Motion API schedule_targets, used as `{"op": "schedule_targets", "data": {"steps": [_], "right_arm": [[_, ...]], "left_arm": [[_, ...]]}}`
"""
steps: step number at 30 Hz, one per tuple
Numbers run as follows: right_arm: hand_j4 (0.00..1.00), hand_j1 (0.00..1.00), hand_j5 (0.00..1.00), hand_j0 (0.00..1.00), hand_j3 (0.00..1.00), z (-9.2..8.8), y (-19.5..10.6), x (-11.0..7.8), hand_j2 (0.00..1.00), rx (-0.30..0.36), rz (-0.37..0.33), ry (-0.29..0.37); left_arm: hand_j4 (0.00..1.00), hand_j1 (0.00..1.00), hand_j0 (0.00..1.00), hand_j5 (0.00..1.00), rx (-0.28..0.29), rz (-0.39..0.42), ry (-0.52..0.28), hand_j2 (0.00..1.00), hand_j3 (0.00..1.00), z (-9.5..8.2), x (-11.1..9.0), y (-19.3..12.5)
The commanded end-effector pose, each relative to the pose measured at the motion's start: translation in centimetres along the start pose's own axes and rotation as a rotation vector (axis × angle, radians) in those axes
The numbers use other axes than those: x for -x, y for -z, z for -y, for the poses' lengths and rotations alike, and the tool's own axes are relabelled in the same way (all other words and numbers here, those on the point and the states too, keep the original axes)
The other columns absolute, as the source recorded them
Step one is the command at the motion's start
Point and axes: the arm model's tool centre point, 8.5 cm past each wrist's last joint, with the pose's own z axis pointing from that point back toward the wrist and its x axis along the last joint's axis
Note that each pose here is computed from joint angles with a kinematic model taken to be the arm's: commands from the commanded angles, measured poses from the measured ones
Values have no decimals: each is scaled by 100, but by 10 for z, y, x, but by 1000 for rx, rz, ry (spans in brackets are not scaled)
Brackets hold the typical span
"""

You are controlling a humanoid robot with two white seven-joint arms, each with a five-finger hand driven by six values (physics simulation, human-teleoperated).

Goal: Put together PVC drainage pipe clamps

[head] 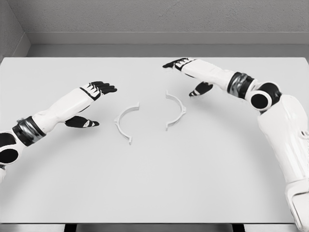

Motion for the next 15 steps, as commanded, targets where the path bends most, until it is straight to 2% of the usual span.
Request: {"op": "schedule_targets", "data": {"steps": [1,15], "right_arm": [[100,100,100,100,100,-15,7,3,100,-26,-7,45],[100,100,100,100,100,-24,23,11,100,-73,-39,81]], "left_arm": [[100,100,100,100,-6,0,-5,100,100,-1,0,0],[100,100,100,100,-5,-1,-4,100,100,-1,0,-1]]}}
